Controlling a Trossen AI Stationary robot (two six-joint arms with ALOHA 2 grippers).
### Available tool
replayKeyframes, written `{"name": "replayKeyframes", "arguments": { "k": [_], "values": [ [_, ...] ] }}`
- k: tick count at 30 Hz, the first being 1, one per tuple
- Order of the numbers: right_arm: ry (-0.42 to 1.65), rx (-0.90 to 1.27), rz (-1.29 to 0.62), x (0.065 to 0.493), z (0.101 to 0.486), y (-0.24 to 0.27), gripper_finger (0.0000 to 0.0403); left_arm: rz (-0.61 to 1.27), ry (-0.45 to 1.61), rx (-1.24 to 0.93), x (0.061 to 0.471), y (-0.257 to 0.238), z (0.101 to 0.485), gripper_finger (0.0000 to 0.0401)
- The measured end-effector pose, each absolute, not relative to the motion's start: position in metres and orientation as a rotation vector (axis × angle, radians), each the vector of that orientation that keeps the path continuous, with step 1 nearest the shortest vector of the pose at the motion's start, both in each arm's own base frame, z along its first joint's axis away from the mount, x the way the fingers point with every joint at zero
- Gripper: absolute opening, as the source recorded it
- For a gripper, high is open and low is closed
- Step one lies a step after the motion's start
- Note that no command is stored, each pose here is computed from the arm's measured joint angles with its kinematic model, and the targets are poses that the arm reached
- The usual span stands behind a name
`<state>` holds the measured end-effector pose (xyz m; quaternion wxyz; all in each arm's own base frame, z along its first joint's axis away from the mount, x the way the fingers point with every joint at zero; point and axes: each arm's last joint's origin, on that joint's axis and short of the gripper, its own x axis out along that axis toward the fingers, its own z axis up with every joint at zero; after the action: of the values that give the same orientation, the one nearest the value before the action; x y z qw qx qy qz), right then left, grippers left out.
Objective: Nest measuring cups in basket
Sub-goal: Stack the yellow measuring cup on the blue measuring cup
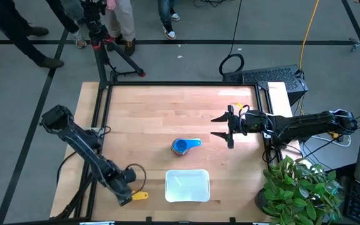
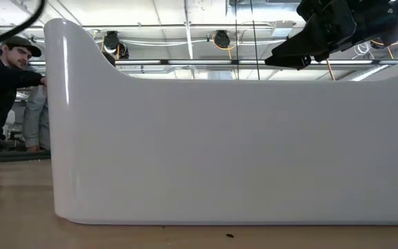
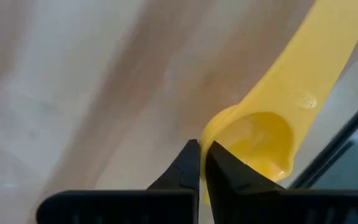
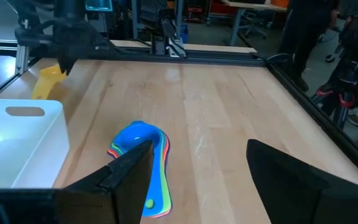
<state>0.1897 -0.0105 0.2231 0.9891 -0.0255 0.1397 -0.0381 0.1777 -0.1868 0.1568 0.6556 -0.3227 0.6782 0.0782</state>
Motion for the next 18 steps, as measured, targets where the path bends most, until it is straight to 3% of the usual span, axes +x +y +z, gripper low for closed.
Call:
{"name": "replayKeyframes", "arguments": {
  "k": [6, 12, 18],
  "values": [
    [0.281, -0.051, -0.086, 0.19, 0.223, -0.012, 0.0249, 0.273, 1.431, -0.862, 0.188, -0.13, 0.195, 0.0008],
    [0.282, -0.055, -0.103, 0.189, 0.223, -0.013, 0.0249, 0.309, 1.152, -1.0, 0.196, -0.066, 0.234, 0.0007],
    [0.287, -0.057, -0.123, 0.189, 0.223, -0.016, 0.0249, 0.299, 1.04, -0.934, 0.223, -0.02, 0.255, 0.0007]
  ]
}}
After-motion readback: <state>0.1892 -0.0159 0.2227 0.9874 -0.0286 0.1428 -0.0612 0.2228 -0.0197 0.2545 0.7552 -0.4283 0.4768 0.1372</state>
